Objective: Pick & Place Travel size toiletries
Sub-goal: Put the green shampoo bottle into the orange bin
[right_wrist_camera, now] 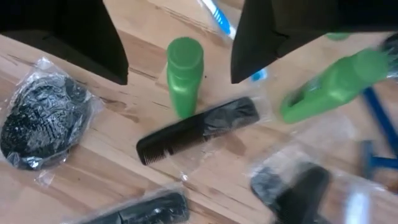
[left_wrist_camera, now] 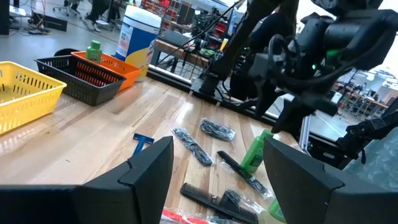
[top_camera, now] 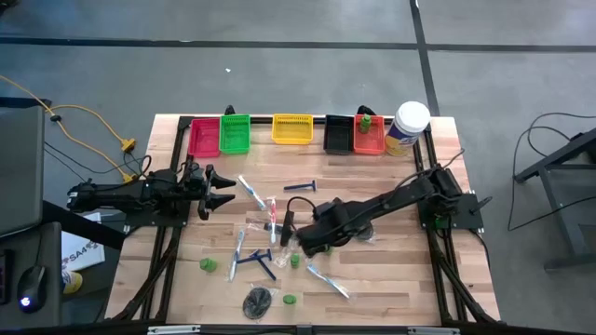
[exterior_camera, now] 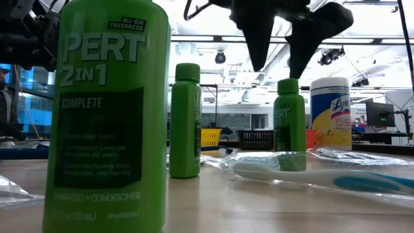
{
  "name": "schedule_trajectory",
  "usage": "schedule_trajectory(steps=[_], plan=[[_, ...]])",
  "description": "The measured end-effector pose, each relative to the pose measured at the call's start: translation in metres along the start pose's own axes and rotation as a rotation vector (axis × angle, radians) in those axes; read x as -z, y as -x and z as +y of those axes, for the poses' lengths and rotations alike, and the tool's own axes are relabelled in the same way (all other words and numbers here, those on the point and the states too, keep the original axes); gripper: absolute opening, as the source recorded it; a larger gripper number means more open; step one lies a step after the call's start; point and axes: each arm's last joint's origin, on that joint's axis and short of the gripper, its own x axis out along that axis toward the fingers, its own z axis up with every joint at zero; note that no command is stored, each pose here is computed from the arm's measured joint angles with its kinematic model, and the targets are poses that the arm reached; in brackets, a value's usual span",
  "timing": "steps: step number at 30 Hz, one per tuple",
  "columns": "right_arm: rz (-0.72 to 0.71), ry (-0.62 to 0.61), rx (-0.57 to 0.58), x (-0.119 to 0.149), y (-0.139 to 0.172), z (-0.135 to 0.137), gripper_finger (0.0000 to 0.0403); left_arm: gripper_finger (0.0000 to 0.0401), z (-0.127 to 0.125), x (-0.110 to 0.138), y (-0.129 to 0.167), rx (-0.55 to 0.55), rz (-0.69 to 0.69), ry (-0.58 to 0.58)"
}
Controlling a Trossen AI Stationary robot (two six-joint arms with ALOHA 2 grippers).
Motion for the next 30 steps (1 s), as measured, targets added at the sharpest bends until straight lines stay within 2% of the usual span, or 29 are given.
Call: schedule_trajectory(steps=[6,16,22,30], plan=[[0.011,-0.015,0.052,0.001,-0.017,0.004,0.0289,0.0241,0.0,0.0,0.0,0.0,0.0,0.0],[0.059,-0.014,0.08,0.004,-0.042,0.011,0.0249,0.0241,0.0,0.0,0.0,0.0,0.001,0.0],[0.068,-0.012,0.08,0.005,-0.042,0.011,0.0214,0.0241,0.0,0.0,0.0,0.0,0.0,0.0],[0.087,-0.009,0.079,0.006,-0.042,0.011,0.014,0.0241,0.0,0.0,0.0,0.0,0.0,0.0]])
